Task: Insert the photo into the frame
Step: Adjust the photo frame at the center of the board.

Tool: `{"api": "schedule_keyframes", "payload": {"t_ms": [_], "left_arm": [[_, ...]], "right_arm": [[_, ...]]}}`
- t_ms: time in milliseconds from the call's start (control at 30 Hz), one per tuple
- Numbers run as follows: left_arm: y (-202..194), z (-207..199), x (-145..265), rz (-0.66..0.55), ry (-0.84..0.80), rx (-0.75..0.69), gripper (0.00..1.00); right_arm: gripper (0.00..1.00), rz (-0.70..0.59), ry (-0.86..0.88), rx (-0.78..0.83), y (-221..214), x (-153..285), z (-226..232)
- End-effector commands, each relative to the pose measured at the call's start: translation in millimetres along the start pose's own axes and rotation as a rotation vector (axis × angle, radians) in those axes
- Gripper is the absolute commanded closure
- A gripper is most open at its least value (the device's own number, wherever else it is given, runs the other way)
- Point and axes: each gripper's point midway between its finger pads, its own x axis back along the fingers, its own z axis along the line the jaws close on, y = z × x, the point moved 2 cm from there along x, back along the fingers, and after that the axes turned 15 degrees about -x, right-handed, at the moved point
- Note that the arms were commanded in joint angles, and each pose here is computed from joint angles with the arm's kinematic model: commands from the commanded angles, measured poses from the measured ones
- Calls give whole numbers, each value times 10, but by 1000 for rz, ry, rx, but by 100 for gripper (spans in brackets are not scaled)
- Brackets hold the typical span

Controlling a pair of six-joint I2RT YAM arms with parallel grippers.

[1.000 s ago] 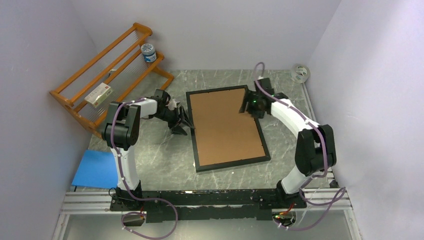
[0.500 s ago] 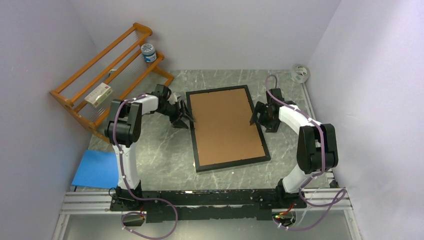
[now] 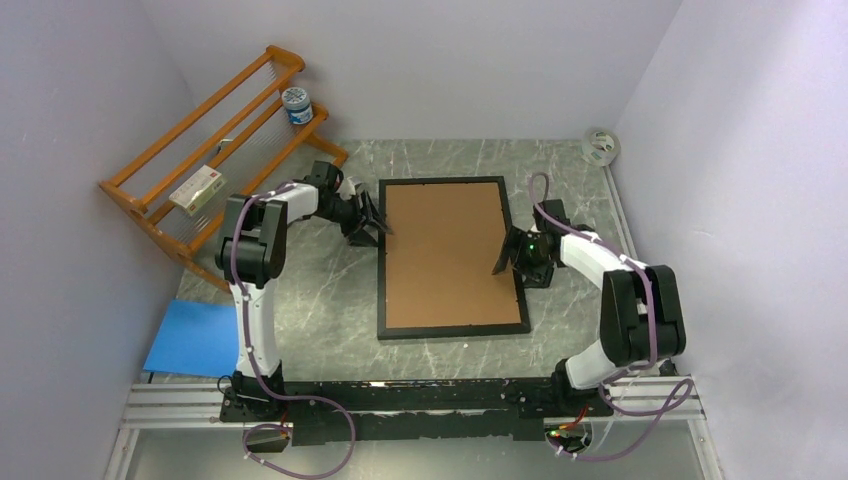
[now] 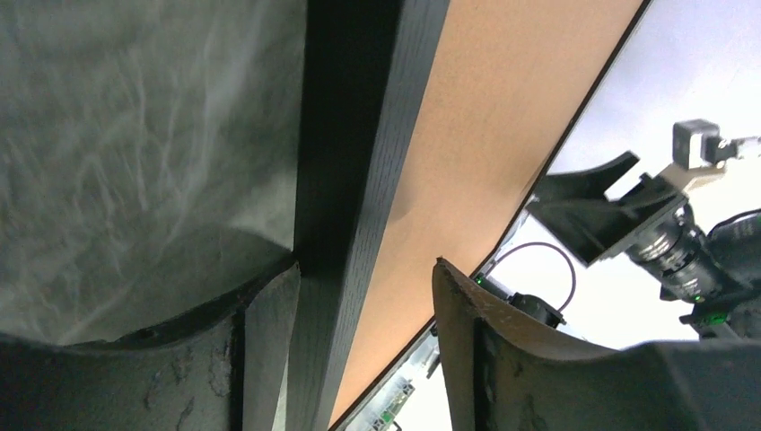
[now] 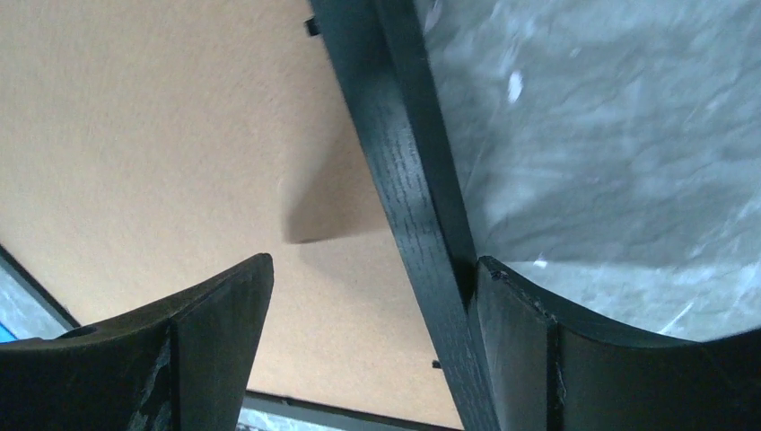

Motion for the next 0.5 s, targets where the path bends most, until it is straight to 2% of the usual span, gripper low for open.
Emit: {"api": "schedule_keyframes", "payload": {"t_ms": [0, 200, 367, 467], "left_arm": [[237, -138, -119, -39, -59, -66, 41], [341, -190, -309, -29, -87, -77, 47], [453, -371, -470, -11, -186, -155, 48], [423, -321, -537, 36, -121, -130, 48]], "right_arm": [[15, 107, 185, 63, -360, 221, 358], [16, 207, 283, 183, -856, 216, 603], [16, 248, 392, 270, -1127, 249, 854], [16, 206, 313, 289, -1099, 216, 830]]}}
